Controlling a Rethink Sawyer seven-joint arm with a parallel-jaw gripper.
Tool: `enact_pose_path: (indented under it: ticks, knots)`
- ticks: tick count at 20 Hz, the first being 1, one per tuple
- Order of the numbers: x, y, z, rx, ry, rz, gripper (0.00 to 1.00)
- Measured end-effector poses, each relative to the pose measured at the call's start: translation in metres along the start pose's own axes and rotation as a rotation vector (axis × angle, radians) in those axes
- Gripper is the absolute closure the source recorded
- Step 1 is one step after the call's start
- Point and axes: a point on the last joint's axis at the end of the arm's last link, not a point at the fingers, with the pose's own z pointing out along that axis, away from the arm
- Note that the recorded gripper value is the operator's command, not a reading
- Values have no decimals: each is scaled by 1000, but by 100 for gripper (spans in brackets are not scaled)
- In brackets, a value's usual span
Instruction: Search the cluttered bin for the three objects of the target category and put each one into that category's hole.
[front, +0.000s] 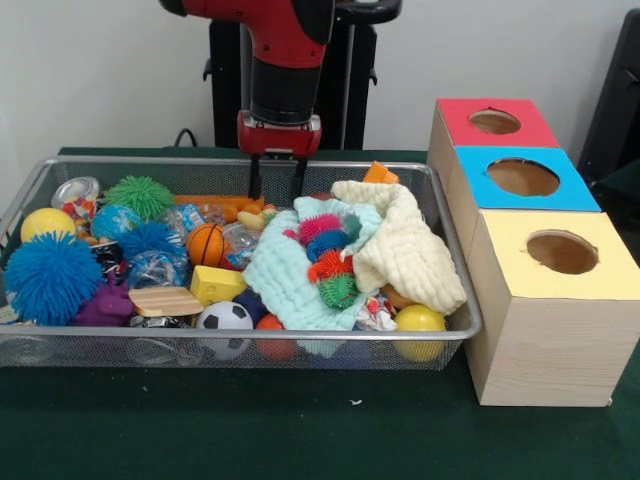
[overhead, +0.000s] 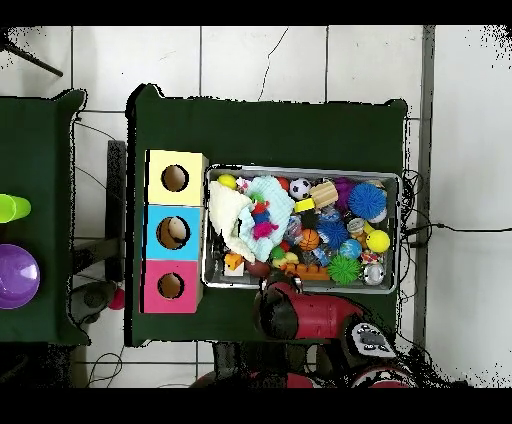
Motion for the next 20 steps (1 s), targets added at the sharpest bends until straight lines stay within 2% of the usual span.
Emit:
enact_pose_path:
  ticks: [6, 20]
  knots:
    - [6, -1, -7, 0, 6, 10, 0]
    - [8, -13, -17, 26, 1, 21, 0]
